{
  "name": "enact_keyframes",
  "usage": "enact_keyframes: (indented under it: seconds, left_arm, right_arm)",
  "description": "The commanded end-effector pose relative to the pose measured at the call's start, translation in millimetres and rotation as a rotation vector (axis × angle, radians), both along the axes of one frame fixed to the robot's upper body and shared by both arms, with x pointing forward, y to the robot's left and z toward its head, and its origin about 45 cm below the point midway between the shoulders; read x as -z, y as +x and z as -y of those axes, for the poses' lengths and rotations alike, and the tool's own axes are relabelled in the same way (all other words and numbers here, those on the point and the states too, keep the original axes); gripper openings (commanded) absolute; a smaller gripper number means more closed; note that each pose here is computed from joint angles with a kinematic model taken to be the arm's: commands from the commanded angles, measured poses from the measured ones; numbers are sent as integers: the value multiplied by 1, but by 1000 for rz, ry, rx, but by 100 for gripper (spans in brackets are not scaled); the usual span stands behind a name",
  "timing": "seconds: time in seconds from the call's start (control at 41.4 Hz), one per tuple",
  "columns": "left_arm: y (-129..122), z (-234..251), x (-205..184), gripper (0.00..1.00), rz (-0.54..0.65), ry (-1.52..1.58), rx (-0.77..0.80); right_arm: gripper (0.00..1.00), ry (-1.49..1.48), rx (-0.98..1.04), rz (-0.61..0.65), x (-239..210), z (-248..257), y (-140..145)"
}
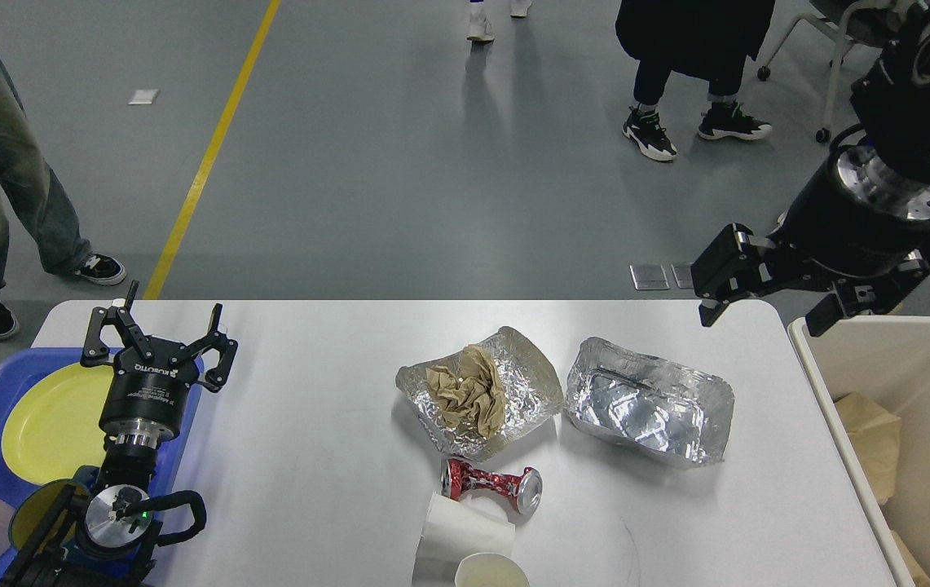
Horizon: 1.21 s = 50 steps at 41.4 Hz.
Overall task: Tidy desktop
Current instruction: 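Lower the right gripper onto the flat foil sheet and grasp it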
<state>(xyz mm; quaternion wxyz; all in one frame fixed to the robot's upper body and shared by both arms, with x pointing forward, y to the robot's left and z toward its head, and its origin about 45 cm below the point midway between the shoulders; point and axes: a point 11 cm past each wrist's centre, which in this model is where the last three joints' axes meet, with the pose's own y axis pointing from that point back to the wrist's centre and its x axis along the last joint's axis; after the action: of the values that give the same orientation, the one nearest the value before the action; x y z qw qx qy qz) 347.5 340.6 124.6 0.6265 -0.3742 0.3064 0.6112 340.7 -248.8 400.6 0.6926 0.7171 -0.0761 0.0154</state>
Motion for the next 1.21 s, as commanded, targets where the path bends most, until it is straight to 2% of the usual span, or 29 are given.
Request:
enact_keyframes:
  seconds: [0.0,0.217,0.411,0.459,0.58,0.725,0.966,1.183]
  left_arm:
    - [0,0,0,97,-1,0,2]
    - [0,0,0,97,-1,0,2]
    - [0,0,0,97,-1,0,2]
    - [0,0,0,97,-1,0,2]
    - [0,0,0,97,1,0,2]
    - [0,0,0,97,1,0,2]
    - [0,0,0,97,-1,0,2]
    - [0,0,0,97,0,0,0]
  right_arm:
    - [100,2,4,51,3,-7,4]
    - [98,-17,-77,34,18,-20,6]
    - [98,-135,-443,25,70,-47,7]
    - [97,-193,-595,42,89,-53,11]
    - [97,-266,-748,86,115,-54,21]
    - [98,-284,-922,139,169,-73,19]
    - [98,-268,-999,113,238,-88,10]
    - [97,-360,-1034,121,278,-53,13]
